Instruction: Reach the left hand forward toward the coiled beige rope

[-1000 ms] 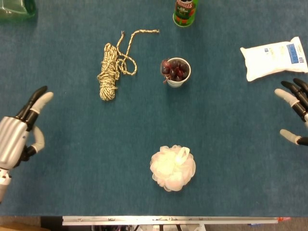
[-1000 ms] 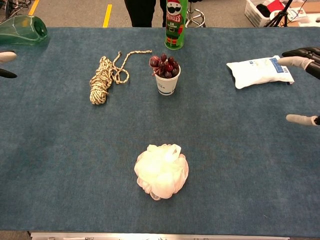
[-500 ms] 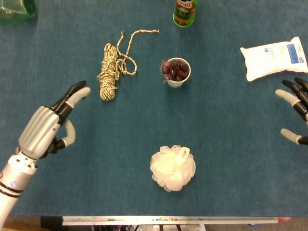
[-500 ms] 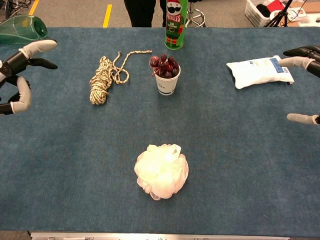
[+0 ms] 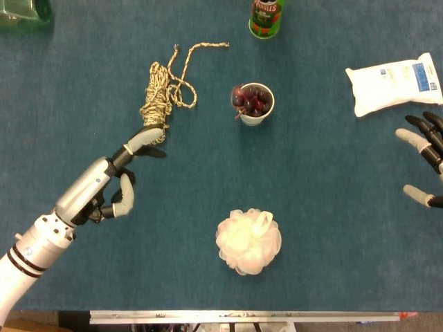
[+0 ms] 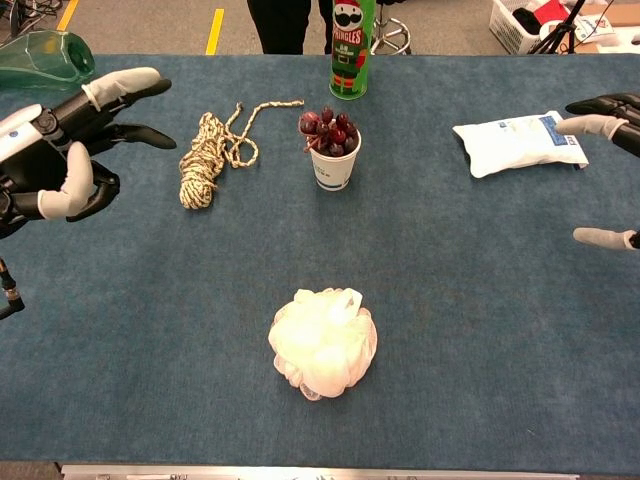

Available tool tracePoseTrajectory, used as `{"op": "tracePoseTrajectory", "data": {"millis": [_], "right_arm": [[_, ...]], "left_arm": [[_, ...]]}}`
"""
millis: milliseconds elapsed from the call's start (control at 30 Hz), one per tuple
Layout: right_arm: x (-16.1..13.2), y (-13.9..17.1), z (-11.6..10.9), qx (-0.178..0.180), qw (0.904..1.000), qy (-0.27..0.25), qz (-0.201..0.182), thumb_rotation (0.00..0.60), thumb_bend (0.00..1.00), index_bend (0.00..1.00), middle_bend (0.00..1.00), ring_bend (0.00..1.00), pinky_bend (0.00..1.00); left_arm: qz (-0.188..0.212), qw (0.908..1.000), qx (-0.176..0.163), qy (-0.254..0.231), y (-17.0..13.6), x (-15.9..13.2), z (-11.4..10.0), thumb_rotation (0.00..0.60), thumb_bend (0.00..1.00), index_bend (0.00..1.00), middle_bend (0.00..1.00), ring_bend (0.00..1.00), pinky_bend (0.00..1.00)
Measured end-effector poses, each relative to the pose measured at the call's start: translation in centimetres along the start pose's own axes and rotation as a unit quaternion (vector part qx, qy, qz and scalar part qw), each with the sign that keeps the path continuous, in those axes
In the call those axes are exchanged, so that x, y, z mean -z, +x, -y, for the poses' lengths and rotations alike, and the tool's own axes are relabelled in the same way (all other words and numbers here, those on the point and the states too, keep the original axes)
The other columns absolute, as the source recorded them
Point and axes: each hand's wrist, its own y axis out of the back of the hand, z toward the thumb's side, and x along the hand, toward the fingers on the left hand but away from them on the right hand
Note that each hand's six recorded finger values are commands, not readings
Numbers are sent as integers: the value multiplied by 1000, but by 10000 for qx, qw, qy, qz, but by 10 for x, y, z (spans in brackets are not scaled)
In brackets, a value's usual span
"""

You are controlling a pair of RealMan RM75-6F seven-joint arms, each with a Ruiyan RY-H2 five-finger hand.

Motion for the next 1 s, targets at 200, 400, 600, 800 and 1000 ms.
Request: {"op": "tracePoseTrajectory", "data": {"millis": [200, 400, 600, 800, 1000], "right_arm": [[0, 0, 1, -19, 10000, 11, -1, 600, 0, 215, 139, 77, 239], [0, 0, 3, -44, 10000, 25, 1, 600, 0, 215, 142, 77, 238], [0, 0, 3, -49, 10000, 26, 0, 600, 0, 216, 143, 77, 238], [0, 0, 2, -42, 10000, 22, 1, 600, 0, 216, 143, 77, 238], [0, 0, 2, -48, 10000, 21, 1, 600, 0, 216, 142, 77, 239]], "left_arm": [[130, 9952, 481, -844, -6, -11, 11, 600, 914, 21, 0, 222, 881], [215, 9888, 767, -1264, -13, -19, 17, 600, 914, 21, 0, 222, 881], [287, 9838, 1016, -1451, -19, -24, 19, 600, 925, 43, 0, 227, 881], [264, 9836, 1044, -1450, -19, -22, 20, 600, 924, 53, 0, 229, 881], [227, 9844, 1066, -1384, -18, -21, 21, 600, 926, 65, 0, 251, 881]]}}
